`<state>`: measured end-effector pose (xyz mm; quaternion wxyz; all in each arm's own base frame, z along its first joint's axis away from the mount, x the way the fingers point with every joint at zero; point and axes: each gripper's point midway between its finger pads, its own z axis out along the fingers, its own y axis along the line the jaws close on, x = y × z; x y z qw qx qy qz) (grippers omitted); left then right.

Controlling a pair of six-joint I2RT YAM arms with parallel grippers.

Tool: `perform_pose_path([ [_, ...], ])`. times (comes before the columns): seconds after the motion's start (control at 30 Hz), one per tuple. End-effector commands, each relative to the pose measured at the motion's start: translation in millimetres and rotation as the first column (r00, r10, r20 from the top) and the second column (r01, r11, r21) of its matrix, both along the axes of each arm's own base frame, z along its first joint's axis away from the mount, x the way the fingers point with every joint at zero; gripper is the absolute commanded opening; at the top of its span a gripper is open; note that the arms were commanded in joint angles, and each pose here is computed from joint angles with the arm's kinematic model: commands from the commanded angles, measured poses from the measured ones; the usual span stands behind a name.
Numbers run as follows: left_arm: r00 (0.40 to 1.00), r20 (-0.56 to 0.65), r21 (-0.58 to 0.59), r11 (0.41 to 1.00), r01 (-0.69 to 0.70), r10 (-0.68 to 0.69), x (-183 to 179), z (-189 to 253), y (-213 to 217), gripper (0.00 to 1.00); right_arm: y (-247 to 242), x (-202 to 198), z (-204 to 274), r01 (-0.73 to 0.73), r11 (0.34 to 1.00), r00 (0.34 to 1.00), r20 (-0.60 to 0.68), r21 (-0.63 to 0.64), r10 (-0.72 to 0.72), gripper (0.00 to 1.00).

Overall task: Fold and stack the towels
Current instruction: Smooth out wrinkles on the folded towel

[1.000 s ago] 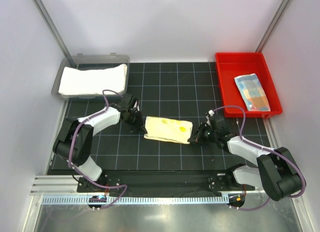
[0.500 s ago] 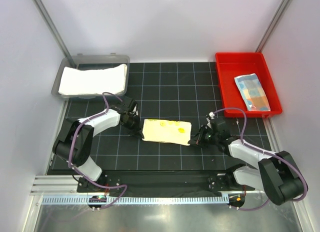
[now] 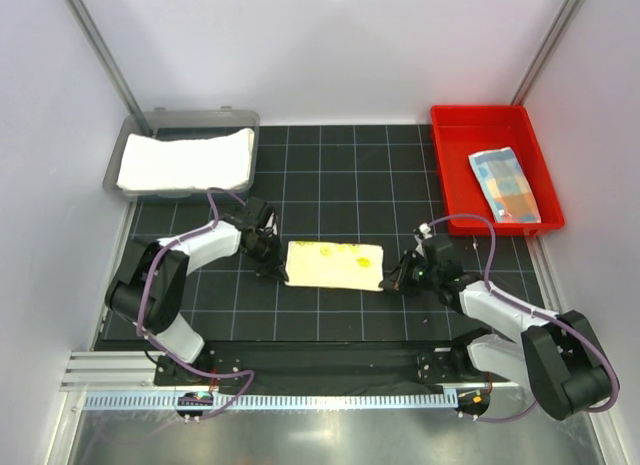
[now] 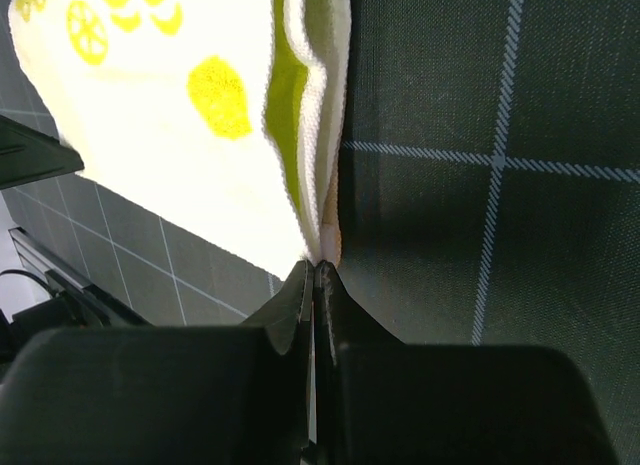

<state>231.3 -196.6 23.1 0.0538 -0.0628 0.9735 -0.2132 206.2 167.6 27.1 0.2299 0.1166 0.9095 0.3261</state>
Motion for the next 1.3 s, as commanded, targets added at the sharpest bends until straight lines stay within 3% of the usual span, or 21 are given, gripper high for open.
perform_pose_path([
  [0.0, 0.999, 0.035, -0.013, 1.0, 0.014, -0.013, 0.0, 6.5, 0.2, 0.0, -2.8, 6.8, 6.9, -0.014, 1.0, 0.999, 0.032, -0.025, 0.014, 0.01],
  [0.03, 0.999, 0.041, -0.024, 1.0, 0.018, -0.017, 0.2, 9.9, -1.7, 0.0, -1.0, 6.1, 11.3, -0.025, 1.0, 0.999, 0.024, -0.018, 0.026, 0.05],
  [0.07, 0.999, 0.037, -0.024, 1.0, 0.019, -0.018, -0.9, 12.3, -1.4, 0.12, 0.1, 6.3, 17.7, -0.033, 0.999, 0.999, 0.034, -0.015, 0.033, 0.22],
  [0.1, 0.999, 0.044, -0.021, 1.0, 0.02, -0.019, 0.2, 15.6, -1.0, 0.23, -1.9, 8.1, 21.6, -0.02, 0.999, 0.999, 0.039, -0.025, 0.021, 0.29],
  [0.17, 0.997, 0.07, -0.017, 1.0, 0.021, -0.02, 5.7, 30.6, -1.0, 0.44, -5.7, 10.5, 37.9, -0.006, 0.999, 0.999, 0.051, -0.045, 0.008, 0.32],
  [0.33, 0.985, 0.173, -0.015, 1.0, 0.02, -0.017, 32.6, 73.6, -5.9, 0.48, 1.8, 31.4, 76.0, -0.006, 1.0, 0.995, 0.102, -0.027, 0.009, 0.27],
  [0.47, 0.97, 0.243, -0.141, 0.989, 0.04, -0.005, 50.5, 90.1, -30.0, 0.48, 27.4, 52.1, 86.2, -0.075, 0.995, 0.989, 0.129, 0.065, 0.066, 0.22],
  [0.57, 0.969, 0.248, -0.19, 0.98, 0.054, -0.005, 56.4, 78.0, -40.8, 0.48, 29.6, 65.8, 67.8, -0.094, 0.994, 0.989, 0.122, 0.052, 0.087, 0.21],
  [0.73, 0.983, 0.183, -0.112, 0.992, 0.05, -0.029, 50.0, 28.2, -29.5, 0.48, 15.2, 78.2, 24.6, -0.103, 0.995, 0.99, 0.096, -0.012, 0.104, 0.2],
  [0.83, 0.983, 0.184, -0.093, 0.995, 0.036, -0.018, 49.7, 30.8, -22.9, 0.48, 7.5, 77.1, 12.8, -0.119, 0.99, 0.99, 0.073, -0.071, 0.124, 0.2],
  [1.0, 0.964, 0.259, -0.038, 0.998, -0.05, 0.059, 63.7, 54.6, 3.4, 0.61, -3.5, 73.6, 3.5, -0.125, 0.983, 0.99, 0.051, -0.137, 0.133, 0.2],
  [1.07, 0.956, 0.276, -0.053, 0.994, -0.09, 0.102, 66.7, 55.0, 10.0, 0.68, -5.0, 73.4, -1.4, -0.12, 0.982, 0.991, 0.037, -0.148, 0.127, 0.2],
  [1.2, 0.963, 0.257, -0.169, 0.985, -0.039, 0.082, 65.2, 51.4, -7.9, 0.68, -7.2, 74.3, -6.1, -0.118, 0.98, 0.992, 0.025, -0.159, 0.123, 0.2],
  [1.27, 0.966, 0.248, -0.173, 0.984, -0.029, 0.073, 62.9, 39.2, -11.3, 0.7, -5.6, 74.1, -4.2, -0.125, 0.98, 0.991, 0.031, -0.154, 0.131, 0.2],
])
